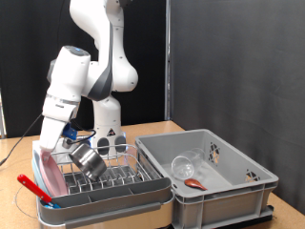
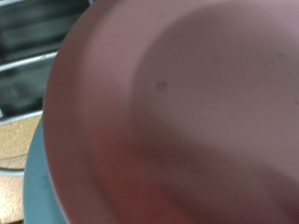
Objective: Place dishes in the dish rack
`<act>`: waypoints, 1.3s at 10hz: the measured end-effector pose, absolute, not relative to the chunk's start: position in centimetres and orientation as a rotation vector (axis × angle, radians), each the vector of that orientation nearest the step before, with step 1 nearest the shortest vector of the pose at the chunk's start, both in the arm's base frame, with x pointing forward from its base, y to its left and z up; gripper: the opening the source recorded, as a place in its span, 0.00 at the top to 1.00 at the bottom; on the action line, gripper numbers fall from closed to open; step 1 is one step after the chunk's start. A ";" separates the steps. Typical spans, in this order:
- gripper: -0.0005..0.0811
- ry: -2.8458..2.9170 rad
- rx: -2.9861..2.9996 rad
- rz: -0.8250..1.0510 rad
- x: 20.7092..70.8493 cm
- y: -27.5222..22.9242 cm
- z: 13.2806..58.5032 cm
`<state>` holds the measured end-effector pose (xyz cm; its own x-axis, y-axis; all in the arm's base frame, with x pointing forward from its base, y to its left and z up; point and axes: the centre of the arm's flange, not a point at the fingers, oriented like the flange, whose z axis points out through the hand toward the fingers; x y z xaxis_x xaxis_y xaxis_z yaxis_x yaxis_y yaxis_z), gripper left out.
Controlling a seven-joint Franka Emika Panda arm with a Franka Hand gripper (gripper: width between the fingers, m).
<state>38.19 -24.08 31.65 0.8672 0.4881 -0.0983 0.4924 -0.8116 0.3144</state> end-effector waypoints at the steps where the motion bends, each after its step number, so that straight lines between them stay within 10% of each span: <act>1: 0.01 0.746 2.729 0.004 38.3 -24.0 31.8; 13: 0.01 0.990 2.912 0.102 40.0 -14.9 33.5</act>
